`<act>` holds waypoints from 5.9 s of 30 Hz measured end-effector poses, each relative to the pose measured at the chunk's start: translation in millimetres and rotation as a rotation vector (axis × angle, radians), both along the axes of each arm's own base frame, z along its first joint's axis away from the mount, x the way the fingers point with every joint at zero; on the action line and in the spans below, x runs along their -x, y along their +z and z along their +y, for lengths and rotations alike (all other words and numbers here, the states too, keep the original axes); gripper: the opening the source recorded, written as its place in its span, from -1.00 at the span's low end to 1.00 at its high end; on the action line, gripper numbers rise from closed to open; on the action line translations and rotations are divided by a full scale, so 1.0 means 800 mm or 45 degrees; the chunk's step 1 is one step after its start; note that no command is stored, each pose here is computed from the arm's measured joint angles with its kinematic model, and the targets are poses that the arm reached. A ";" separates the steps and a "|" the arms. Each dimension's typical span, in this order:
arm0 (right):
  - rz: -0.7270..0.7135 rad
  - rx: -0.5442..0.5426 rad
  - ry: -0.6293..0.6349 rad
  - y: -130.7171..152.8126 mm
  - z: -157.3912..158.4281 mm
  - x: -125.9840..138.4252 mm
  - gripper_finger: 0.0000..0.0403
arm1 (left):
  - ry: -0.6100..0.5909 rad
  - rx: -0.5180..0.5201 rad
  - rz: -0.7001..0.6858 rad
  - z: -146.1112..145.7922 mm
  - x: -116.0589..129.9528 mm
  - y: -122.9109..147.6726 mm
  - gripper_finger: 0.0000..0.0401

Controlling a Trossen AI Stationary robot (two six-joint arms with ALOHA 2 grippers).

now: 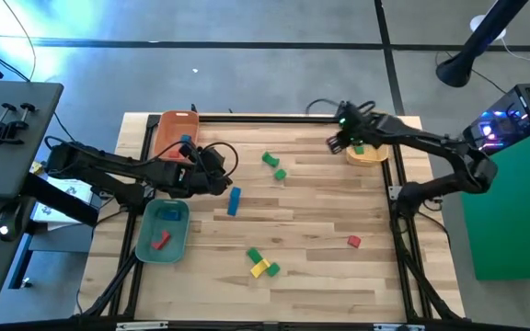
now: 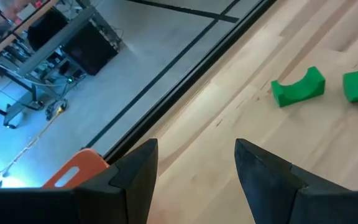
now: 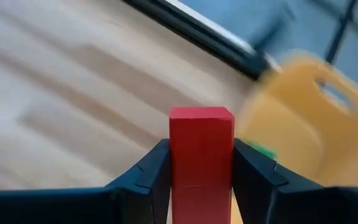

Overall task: Sort blocks by size
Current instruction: Put the red triangular block into the yellow bin, then put the red half circle block into the orange bin

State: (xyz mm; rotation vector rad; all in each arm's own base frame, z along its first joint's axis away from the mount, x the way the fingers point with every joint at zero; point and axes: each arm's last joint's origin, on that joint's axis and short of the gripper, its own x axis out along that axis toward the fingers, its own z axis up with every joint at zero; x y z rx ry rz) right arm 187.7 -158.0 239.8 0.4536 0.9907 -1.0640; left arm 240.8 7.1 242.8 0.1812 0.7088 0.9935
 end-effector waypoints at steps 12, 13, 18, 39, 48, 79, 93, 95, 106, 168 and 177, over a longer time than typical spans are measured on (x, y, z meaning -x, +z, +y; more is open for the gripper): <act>0.070 -0.139 -0.419 -0.086 -0.074 0.060 -0.37 | -0.041 -0.054 0.044 0.002 -0.004 0.003 0.00; 0.087 -0.143 -0.431 -0.092 -0.077 0.060 -0.37 | -0.046 -0.061 0.046 0.003 -0.005 0.004 0.00; 0.167 -0.180 -0.333 -0.097 -0.082 0.054 -0.18 | -0.082 -0.071 0.042 0.004 -0.009 0.007 0.00; -0.109 0.214 0.121 -0.059 0.021 -0.018 0.54 | -0.079 -0.026 -0.003 0.003 -0.010 0.006 0.00; -0.289 0.113 0.410 -0.076 0.088 -0.049 0.55 | -0.104 0.033 -0.042 -0.001 -0.011 0.006 0.00; -0.034 -0.351 0.991 -0.067 0.201 -0.052 0.55 | -0.341 0.046 -0.137 -0.005 -0.031 0.019 0.00; 0.289 -0.660 0.613 -0.067 0.301 0.024 0.55 | -0.352 0.032 -0.164 -0.005 -0.026 -0.008 0.00; 0.277 -0.646 0.625 -0.067 0.310 0.027 0.55 | -0.366 0.021 -0.167 -0.005 -0.028 -0.007 0.00; 0.180 -0.610 0.692 -0.066 0.325 0.025 0.44 | -0.458 0.002 -0.168 -0.006 -0.032 -0.002 0.00; -1.318 0.235 1.478 -0.043 0.164 -0.061 -0.37 | -1.467 -0.601 -0.061 -0.016 -0.200 -0.023 0.16; -1.307 0.213 1.483 -0.044 0.165 -0.061 -0.37 | -1.480 -0.583 -0.061 -0.020 -0.200 -0.025 -0.16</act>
